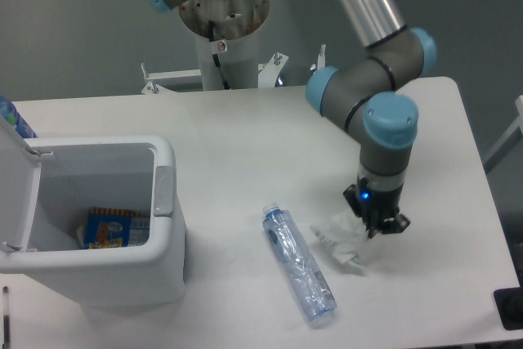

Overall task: Place the trash in the trash can
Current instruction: 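Lift the gripped white bag up off the table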

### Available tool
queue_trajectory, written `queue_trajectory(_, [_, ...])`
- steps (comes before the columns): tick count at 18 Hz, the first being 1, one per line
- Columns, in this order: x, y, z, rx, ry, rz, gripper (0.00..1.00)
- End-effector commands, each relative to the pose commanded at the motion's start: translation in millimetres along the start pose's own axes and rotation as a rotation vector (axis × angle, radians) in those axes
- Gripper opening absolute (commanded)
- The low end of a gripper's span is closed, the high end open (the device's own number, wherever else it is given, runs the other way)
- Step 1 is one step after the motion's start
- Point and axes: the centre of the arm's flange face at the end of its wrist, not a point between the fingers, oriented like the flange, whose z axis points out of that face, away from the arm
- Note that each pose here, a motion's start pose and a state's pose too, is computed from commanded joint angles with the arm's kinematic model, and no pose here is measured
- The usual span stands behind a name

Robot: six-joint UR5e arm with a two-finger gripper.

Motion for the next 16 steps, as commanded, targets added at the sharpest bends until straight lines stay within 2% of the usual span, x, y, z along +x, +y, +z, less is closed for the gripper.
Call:
queue_trajectory(2, [-4.1,3.1,-28.7,0.046,-0.013,-0.061,0.0])
queue_trajectory(6, [-13.1,-9.7,-85.0,0.166,-0.061,-0.304,0.0])
queue_trajectory(9, [-18.8,-25.3,-116.8,0.254,-0.074,-0.442,0.0])
queue_trajectory(12, [-22.8,-31.8,-130.7,0.345,-0.049,-0.521,0.0])
queue_trajectory(16, [-21.6,-41.4,-150.4,0.407,-0.037,-0.588,0.0])
